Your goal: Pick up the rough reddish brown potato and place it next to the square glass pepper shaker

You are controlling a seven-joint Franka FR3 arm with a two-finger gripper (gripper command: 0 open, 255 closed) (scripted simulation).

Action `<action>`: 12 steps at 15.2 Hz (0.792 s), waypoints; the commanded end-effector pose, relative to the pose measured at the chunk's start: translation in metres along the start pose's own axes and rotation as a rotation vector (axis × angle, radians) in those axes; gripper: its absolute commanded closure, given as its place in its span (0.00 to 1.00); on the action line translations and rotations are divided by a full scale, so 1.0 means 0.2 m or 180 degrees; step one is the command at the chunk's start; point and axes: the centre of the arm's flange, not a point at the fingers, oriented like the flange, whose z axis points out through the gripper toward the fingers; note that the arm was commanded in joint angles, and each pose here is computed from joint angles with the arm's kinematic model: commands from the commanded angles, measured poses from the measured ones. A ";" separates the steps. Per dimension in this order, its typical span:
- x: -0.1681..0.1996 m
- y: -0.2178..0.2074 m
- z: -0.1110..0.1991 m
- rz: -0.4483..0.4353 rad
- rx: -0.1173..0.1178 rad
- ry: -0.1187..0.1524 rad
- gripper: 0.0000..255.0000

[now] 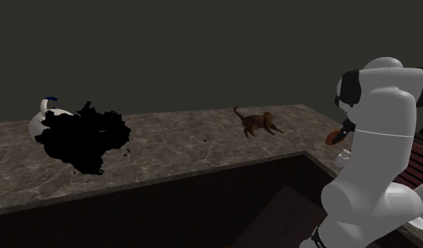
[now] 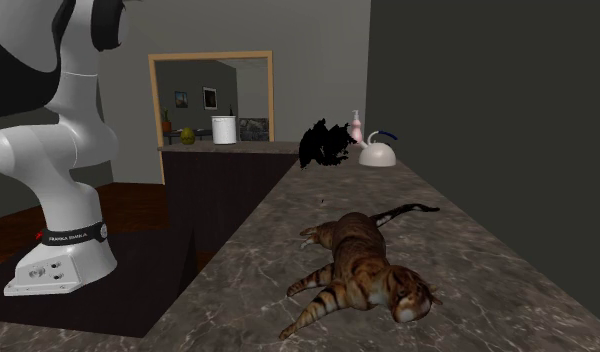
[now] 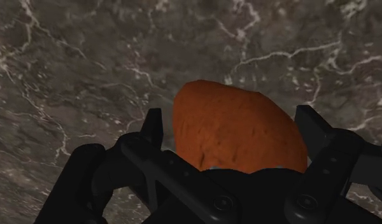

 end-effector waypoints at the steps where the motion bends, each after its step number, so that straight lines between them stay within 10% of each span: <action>1: 0.00 0.00 -0.06 -0.0001 0.0006 -0.0001 0.00; 12: 0.00 0.00 -0.25 -0.0001 0.0006 -0.0001 0.00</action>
